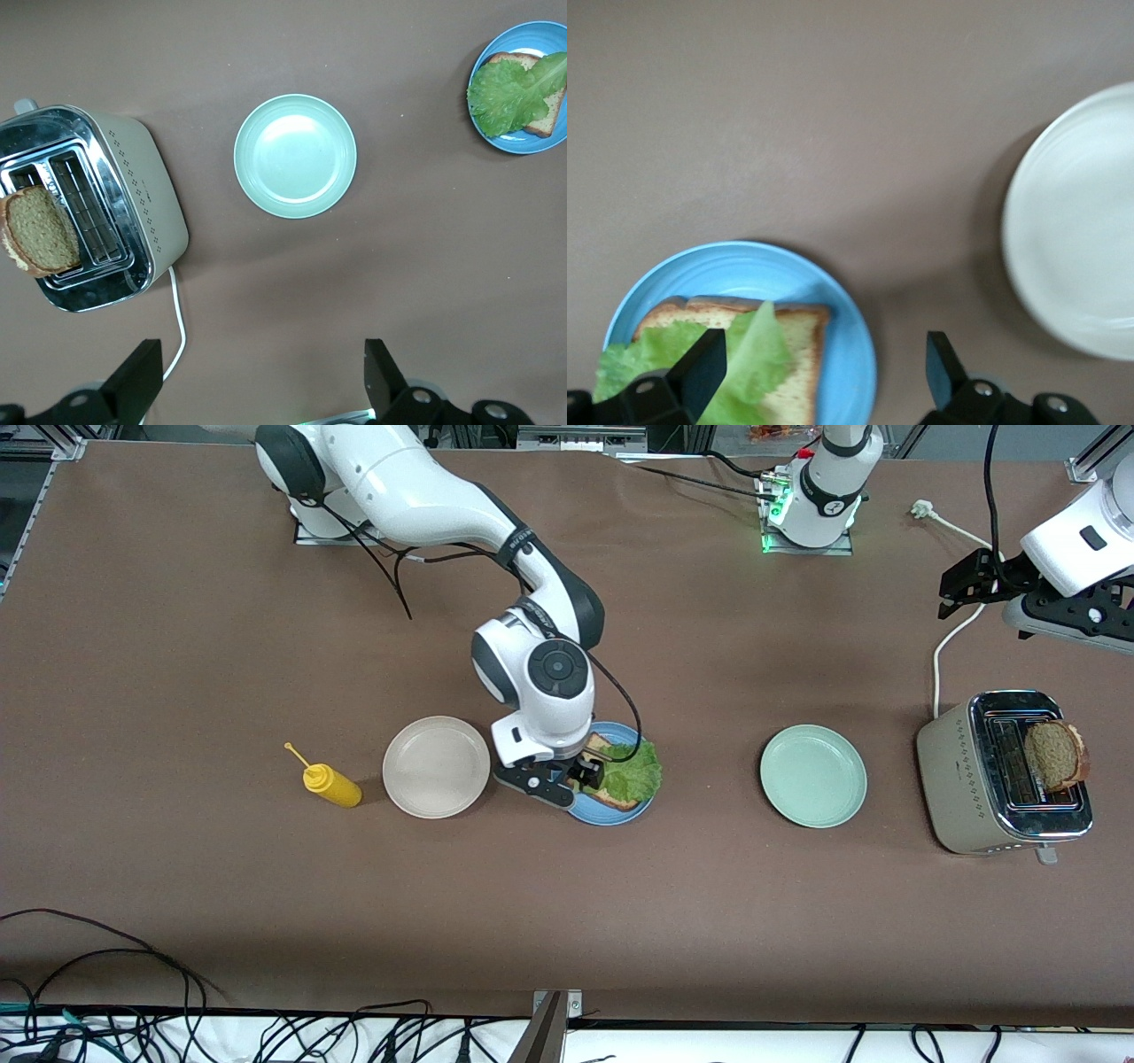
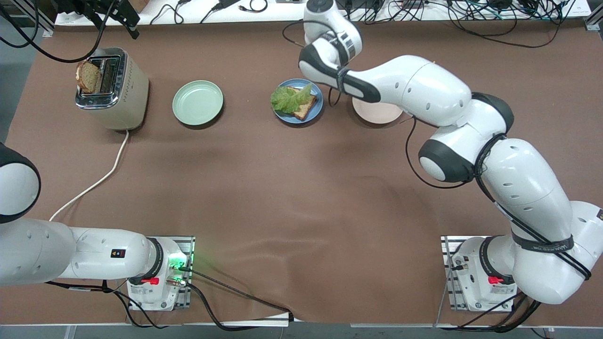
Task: Make sandwich in blue plate with both arms
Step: 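Raise the right gripper away from the blue plate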
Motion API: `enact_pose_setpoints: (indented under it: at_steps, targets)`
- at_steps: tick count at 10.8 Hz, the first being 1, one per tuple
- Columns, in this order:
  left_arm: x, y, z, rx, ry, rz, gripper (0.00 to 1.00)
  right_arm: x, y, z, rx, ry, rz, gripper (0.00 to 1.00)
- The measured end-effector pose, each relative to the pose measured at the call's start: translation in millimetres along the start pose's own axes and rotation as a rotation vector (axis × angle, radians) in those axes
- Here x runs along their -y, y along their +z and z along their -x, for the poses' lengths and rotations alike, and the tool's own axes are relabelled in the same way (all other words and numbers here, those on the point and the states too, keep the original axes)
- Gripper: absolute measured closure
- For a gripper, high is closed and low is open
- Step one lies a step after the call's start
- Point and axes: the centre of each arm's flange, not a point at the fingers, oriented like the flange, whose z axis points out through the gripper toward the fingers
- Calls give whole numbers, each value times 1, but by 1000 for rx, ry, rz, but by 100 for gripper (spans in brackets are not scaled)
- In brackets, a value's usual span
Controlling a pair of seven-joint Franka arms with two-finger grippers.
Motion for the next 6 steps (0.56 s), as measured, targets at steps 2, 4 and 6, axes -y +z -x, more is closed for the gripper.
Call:
enact_pose_setpoints:
  at_steps: [2, 4, 6]
  targets:
    - [0, 0, 0, 0, 0, 0, 0, -29, -39, -39, 15, -151, 33, 0]
    - [0, 0, 0, 0, 0, 0, 0, -70, -77, -90, 53, -277, 26, 0]
    - [0, 0, 0, 0, 0, 0, 0, -113, -104, -135, 78, -379, 11, 0]
